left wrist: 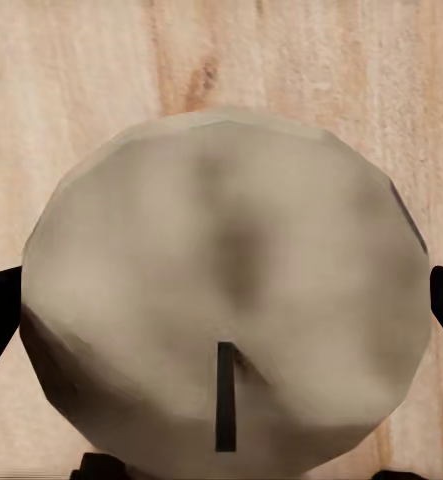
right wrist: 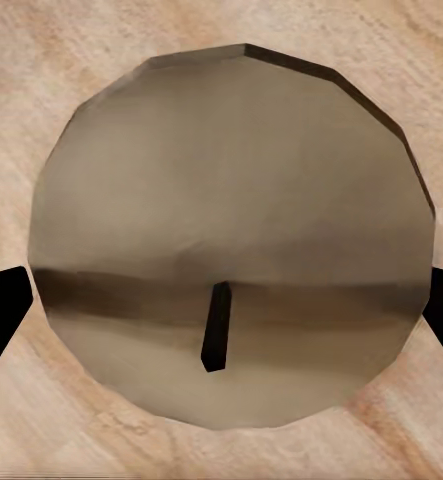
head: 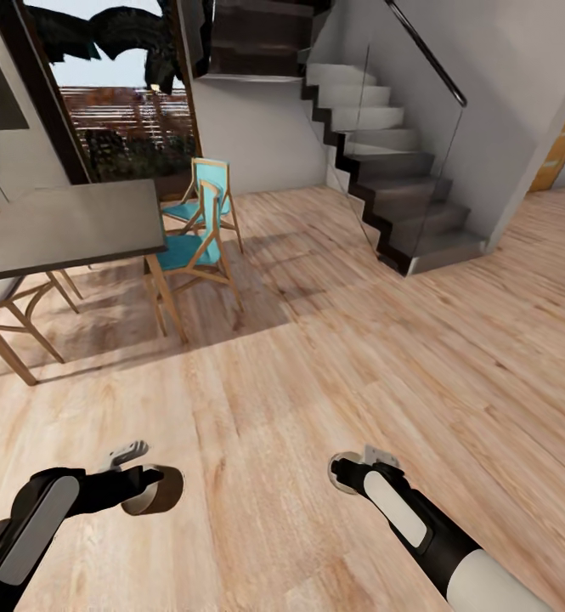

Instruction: Place each of the two pumpkins and all three candles from the living room inside a cabinet in the living room (use any cabinet), then make sure every cabinet is closed, and position the cauldron so it is next to a table in the living room.

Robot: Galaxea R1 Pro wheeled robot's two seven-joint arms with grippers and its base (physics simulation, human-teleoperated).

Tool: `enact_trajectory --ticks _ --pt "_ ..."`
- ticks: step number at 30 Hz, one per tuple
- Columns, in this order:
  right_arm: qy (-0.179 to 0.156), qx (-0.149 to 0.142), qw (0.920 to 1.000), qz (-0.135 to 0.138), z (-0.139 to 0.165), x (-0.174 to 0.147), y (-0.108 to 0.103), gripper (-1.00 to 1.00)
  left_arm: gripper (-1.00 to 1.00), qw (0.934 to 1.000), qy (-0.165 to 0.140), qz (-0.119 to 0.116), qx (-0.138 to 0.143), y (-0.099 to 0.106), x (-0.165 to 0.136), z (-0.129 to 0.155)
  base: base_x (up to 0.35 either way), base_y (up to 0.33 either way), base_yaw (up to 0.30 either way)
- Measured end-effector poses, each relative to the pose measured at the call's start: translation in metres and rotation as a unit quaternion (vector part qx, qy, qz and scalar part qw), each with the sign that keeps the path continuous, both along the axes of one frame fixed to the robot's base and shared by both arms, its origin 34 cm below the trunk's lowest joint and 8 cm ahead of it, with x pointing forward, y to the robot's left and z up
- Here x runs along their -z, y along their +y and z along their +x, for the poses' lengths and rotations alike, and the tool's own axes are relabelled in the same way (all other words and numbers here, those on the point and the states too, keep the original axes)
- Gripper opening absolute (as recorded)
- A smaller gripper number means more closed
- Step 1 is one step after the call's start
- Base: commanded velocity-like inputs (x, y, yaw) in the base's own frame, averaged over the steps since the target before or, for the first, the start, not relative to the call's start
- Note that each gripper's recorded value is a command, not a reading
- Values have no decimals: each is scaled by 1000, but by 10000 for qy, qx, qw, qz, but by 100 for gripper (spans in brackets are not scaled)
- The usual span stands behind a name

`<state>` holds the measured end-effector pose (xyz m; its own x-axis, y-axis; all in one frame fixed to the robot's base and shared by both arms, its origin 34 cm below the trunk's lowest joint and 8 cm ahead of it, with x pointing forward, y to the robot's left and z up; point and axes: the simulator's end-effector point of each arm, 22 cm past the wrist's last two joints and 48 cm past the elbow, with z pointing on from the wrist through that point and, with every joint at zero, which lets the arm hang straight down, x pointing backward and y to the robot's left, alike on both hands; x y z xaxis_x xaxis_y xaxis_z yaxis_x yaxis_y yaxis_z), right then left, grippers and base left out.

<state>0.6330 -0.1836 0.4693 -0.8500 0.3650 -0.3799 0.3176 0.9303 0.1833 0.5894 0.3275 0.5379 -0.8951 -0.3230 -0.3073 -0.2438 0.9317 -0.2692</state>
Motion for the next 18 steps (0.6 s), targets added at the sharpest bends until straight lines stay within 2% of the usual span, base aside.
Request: enact_trajectory --ticks 6,18 --pt "2 0 10000 -1 2 -12 0 -100 -100 9999 -41 4 -113 7 -14 4 0 0 290" --pt "-3 -11 10000 2 5 -36 1 -100 -100 9999 -45 3 -129 8 -38 8 0 0 290"
